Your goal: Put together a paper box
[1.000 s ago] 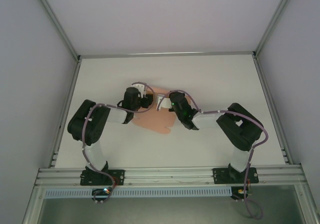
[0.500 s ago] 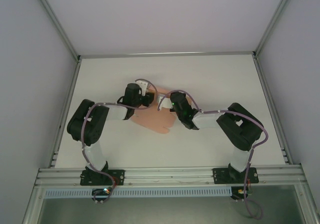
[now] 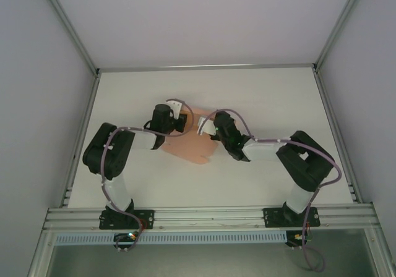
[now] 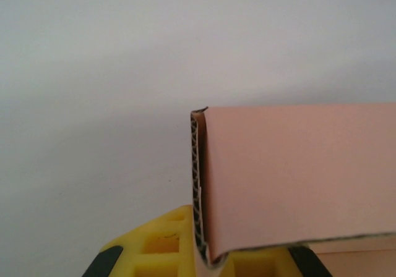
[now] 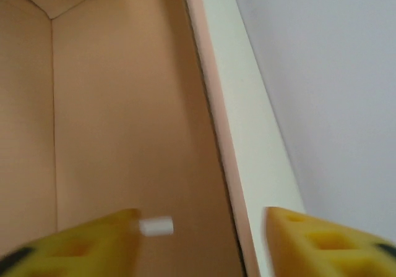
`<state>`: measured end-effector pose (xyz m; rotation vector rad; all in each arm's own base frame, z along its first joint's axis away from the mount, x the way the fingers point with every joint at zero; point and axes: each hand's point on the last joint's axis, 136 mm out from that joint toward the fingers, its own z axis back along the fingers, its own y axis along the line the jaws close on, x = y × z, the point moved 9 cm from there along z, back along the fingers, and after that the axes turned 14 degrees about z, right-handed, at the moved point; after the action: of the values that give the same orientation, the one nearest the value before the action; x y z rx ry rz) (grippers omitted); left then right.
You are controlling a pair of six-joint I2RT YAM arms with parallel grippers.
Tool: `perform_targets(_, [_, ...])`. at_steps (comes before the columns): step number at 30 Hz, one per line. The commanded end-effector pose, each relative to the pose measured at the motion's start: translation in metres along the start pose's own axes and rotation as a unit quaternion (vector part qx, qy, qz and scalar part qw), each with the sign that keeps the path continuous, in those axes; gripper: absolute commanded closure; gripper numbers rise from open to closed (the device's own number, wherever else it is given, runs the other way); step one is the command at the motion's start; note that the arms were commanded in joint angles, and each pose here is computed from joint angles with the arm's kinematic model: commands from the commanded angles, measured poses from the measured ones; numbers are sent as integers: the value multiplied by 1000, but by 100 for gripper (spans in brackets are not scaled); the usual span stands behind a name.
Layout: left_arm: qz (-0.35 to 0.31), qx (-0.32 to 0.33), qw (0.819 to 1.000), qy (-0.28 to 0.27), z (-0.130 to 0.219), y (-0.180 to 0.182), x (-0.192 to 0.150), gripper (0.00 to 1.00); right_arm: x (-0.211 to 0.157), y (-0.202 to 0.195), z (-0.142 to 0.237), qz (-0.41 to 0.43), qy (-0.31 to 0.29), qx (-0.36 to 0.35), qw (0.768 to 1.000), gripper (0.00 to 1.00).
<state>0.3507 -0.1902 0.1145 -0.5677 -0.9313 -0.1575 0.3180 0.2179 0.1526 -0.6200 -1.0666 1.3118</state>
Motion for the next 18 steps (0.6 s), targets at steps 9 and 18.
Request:
perform_targets(9, [63,-97,992,-54,32,-13,28,100,-61,-65,40,-462,-104,159,866,0])
perform_targets(18, [82,-107,988,-70,33,-29,44,100,-50,-68,35,-526,-186,266,786,16])
